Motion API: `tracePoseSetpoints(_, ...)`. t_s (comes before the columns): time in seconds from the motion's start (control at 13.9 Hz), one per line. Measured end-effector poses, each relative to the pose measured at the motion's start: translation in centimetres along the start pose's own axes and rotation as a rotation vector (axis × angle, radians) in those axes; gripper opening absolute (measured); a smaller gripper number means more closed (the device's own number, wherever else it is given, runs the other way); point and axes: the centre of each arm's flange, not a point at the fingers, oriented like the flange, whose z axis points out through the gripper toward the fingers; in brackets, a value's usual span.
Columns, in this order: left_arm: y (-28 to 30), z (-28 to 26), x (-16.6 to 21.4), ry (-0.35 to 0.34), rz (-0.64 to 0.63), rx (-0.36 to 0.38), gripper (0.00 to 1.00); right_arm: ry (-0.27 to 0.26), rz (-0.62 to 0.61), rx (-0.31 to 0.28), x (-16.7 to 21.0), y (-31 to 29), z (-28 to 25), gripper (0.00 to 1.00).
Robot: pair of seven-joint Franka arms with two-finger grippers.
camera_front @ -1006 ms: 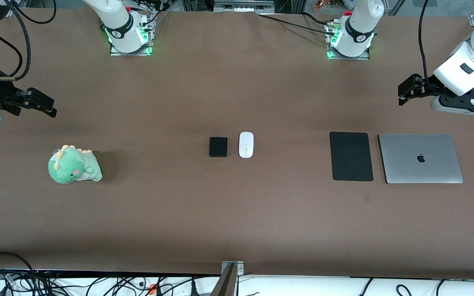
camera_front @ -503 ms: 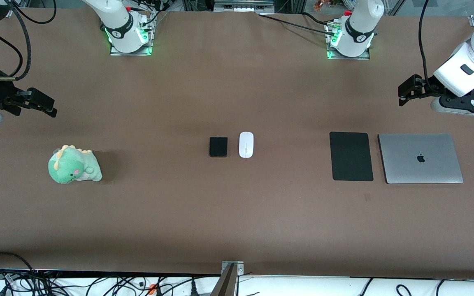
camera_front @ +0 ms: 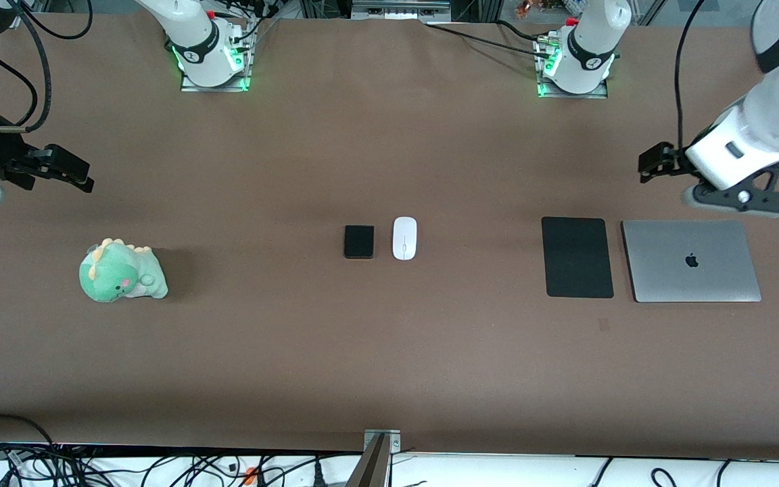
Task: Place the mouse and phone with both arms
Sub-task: 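Reach the left gripper down to the white mouse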
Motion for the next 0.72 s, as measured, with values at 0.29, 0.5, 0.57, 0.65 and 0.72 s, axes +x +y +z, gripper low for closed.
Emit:
tracePoseSetpoints(0.29, 8.4, 7.4, 5.4, -0.005, 0.129, -0.034, 1.0, -0.002, -0.001, 0.0, 0.0, 0.0, 0.0, 1.0)
tracePoseSetpoints(0.5, 15.2, 11.7, 8.3, 0.06, 0.144, -0.092, 1.0, -0.005, -0.002, 0.019, -0.1, -0.3, 0.0, 1.0)
tracePoseSetpoints(0.57, 17.6, 12.8, 8.7, 0.077, 0.138, -0.105, 1.0, -0.006, -0.001, 0.03, -0.1, -0.4, 0.0, 1.0)
tracePoseSetpoints(0.65, 20.1, 14.1, 8.9, 0.093, 0.137, -0.115, 1.0, -0.007, -0.002, 0.034, -0.1, -0.5, 0.1, 1.0)
tracePoseSetpoints(0.72, 22.9, 15.4, 9.2, 0.117, 0.136, -0.128, 1.0, -0.008, -0.002, 0.036, 0.0, -0.5, 0.1, 1.0)
